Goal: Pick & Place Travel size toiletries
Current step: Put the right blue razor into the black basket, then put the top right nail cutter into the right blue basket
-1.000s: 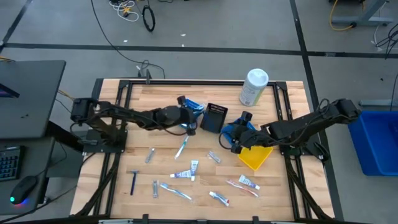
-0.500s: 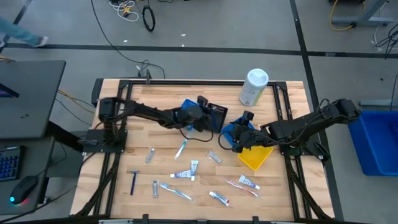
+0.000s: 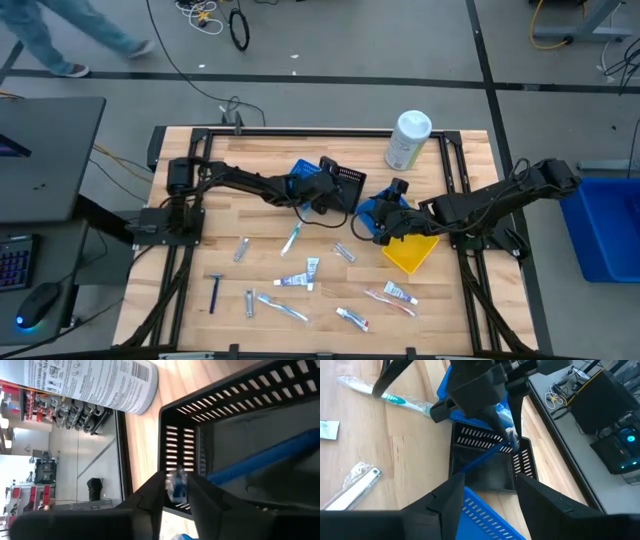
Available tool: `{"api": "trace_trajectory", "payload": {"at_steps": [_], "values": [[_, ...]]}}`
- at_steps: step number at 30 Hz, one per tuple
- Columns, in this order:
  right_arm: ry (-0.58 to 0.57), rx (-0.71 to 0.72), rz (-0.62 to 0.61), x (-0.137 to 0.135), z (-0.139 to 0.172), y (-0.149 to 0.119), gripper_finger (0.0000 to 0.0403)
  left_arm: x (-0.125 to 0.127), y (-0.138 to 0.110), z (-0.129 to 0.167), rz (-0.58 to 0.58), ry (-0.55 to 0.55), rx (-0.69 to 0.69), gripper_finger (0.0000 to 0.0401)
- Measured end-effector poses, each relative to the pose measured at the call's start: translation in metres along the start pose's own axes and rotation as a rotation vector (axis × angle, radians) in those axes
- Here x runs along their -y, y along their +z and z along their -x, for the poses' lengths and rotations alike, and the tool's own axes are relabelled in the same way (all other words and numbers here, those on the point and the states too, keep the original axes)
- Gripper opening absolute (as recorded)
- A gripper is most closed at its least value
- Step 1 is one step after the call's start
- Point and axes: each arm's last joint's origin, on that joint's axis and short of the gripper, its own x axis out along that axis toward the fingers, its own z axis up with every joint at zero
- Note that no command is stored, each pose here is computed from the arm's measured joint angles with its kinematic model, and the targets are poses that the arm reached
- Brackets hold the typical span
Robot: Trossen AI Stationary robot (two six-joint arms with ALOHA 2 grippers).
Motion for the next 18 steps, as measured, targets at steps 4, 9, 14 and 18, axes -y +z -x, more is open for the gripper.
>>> {"api": "trace_trajectory", "payload": {"at_steps": [4,9,14,18], "values": [[0.001,0.0,-0.023,0.0,0.0,0.0,0.0185,0.003,-0.001,0.0,-0.012,-0.021,-0.014,0.0133],[0.002,0.0,-0.036,0.0,0.0,0.0,0.0194,0.002,0.006,0.007,0.026,-0.016,0.012,0.0157],[0.024,-0.006,-0.094,-0.001,0.0,0.0,0.0207,-0.018,0.016,0.034,0.153,0.001,0.065,0.0161],[0.067,-0.016,-0.135,-0.002,0.0,0.0,0.0214,-0.041,0.018,0.066,0.299,-0.078,0.136,0.0161]]}}
